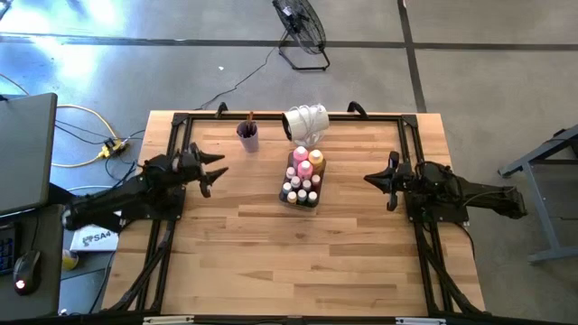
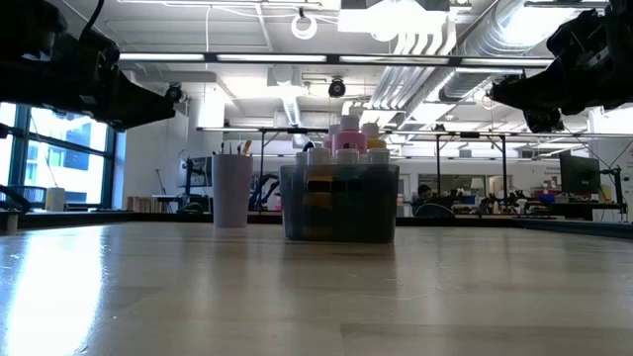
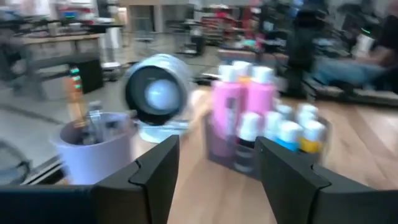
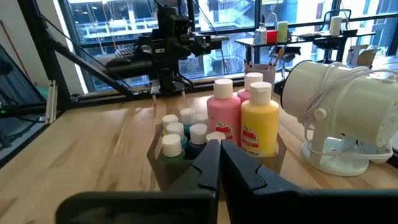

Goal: Pick & Place Paint Supplies
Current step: Return to Home Position

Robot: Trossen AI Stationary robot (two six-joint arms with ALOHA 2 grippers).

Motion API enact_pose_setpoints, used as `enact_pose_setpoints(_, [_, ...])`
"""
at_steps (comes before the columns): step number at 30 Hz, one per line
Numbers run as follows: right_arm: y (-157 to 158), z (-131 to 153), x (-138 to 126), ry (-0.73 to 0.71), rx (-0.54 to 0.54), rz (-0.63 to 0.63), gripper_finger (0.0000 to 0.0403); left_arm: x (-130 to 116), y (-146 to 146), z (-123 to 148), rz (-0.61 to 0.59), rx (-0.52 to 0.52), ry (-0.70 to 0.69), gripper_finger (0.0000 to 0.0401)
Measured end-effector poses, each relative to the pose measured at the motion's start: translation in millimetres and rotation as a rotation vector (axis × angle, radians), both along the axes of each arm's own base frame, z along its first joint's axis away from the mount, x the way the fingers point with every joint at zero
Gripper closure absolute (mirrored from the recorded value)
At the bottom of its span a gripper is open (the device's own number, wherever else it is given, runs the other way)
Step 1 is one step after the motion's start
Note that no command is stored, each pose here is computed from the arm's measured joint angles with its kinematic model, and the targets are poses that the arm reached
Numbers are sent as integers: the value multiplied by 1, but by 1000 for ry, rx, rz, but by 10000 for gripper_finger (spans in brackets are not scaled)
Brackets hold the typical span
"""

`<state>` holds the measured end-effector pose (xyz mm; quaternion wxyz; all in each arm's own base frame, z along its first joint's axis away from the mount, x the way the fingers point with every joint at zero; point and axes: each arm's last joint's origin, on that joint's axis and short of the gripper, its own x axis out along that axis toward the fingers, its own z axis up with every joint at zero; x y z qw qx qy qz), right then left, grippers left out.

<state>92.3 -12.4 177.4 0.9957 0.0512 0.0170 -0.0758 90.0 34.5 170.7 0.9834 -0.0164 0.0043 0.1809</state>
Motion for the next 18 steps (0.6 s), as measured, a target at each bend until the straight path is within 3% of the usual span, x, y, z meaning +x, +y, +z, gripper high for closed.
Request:
enact_pose_setpoints(6, [0, -2, 0, 24, 2, -4, 398, 6, -13, 0, 11, 103, 44, 228])
enact_pose_setpoints(12, [-1, -5, -1, 54, 9, -47, 398, 7, -19, 0, -33, 109, 44, 260])
enact_pose_setpoints(18, [-3, -6, -1, 69, 6, -116, 398, 9, -25, -1, -242, 106, 43, 263])
